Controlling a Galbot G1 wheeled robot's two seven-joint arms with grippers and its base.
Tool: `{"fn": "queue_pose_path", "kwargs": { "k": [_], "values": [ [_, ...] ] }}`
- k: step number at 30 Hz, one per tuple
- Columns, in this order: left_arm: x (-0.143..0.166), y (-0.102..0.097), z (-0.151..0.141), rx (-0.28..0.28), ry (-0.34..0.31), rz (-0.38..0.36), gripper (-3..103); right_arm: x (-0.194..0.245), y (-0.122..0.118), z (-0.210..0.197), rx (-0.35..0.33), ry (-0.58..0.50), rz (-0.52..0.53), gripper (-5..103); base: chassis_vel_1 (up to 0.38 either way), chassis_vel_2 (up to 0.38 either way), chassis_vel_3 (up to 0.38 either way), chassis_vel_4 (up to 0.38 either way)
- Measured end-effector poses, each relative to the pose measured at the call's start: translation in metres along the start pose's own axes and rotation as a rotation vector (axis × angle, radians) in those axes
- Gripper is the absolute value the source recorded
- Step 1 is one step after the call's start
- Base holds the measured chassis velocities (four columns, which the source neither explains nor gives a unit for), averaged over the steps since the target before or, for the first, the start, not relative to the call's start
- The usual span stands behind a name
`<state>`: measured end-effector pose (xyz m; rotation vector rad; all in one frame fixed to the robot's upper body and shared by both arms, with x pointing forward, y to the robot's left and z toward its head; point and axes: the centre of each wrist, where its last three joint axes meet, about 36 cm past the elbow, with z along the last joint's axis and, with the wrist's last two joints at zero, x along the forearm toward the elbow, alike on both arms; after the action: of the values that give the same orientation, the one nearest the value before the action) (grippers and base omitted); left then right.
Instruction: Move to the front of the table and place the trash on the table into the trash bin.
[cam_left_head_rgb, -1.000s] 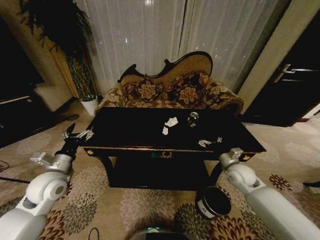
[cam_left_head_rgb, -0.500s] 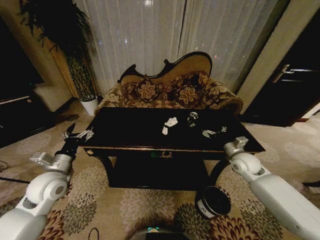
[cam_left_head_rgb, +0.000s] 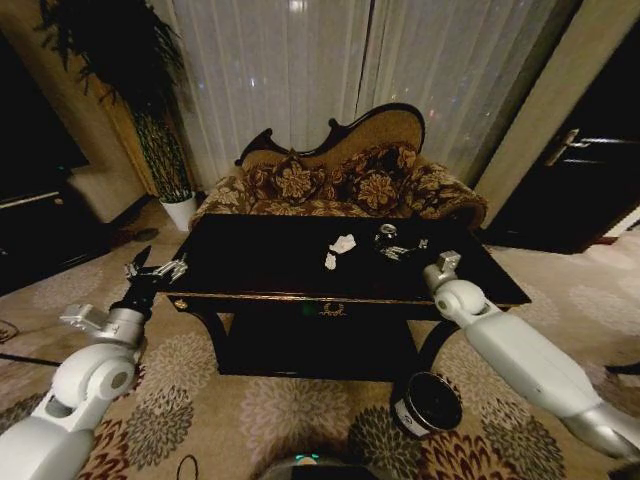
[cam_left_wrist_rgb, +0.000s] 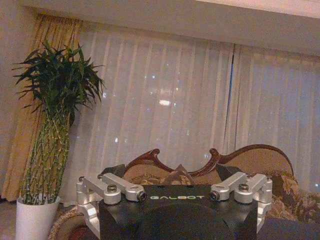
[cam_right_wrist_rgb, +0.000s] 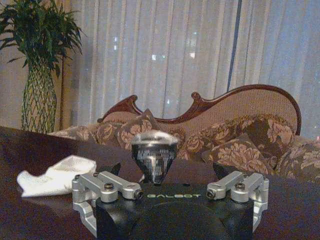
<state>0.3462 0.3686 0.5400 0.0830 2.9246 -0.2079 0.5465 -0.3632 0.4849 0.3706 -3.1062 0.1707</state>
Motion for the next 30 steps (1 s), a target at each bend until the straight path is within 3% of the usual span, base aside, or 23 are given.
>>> {"fn": "queue_pose_path", "kwargs": {
  "k": [11,14,18,20,22,26,29,30],
  "values": [
    [0.000,0.000,0.000,0.000,0.000,0.000,100,-0.018,0.012,0.010,-0.010,-0.005,-0.010,101,0.000,0.000,0.000,0.000],
    [0.000,0.000,0.000,0.000,0.000,0.000,100,-0.020,0.012,0.010,-0.014,-0.011,-0.001,92,0.000,0.000,0.000,0.000],
    [0.000,0.000,0.000,0.000,0.000,0.000,100,-0.017,0.012,0.009,-0.024,-0.017,0.001,71,0.000,0.000,0.000,0.000],
    [0.000,0.000,0.000,0.000,0.000,0.000,100,-0.017,0.013,0.009,-0.025,-0.018,0.001,71,0.000,0.000,0.000,0.000],
    [0.000,0.000,0.000,0.000,0.000,0.000,100,-0.014,0.013,0.007,-0.032,-0.024,0.003,60,0.000,0.000,0.000,0.000],
    [0.000,0.000,0.000,0.000,0.000,0.000,100,-0.010,0.014,0.005,-0.039,-0.029,0.006,49,0.000,0.000,0.000,0.000],
    [0.000,0.000,0.000,0.000,0.000,0.000,100,-0.005,0.011,0.000,-0.039,-0.035,0.010,33,0.000,0.000,0.000,0.000],
    [0.000,0.000,0.000,0.000,0.000,0.000,100,-0.005,0.011,0.000,-0.039,-0.035,0.010,33,0.000,0.000,0.000,0.000]
  ]
}}
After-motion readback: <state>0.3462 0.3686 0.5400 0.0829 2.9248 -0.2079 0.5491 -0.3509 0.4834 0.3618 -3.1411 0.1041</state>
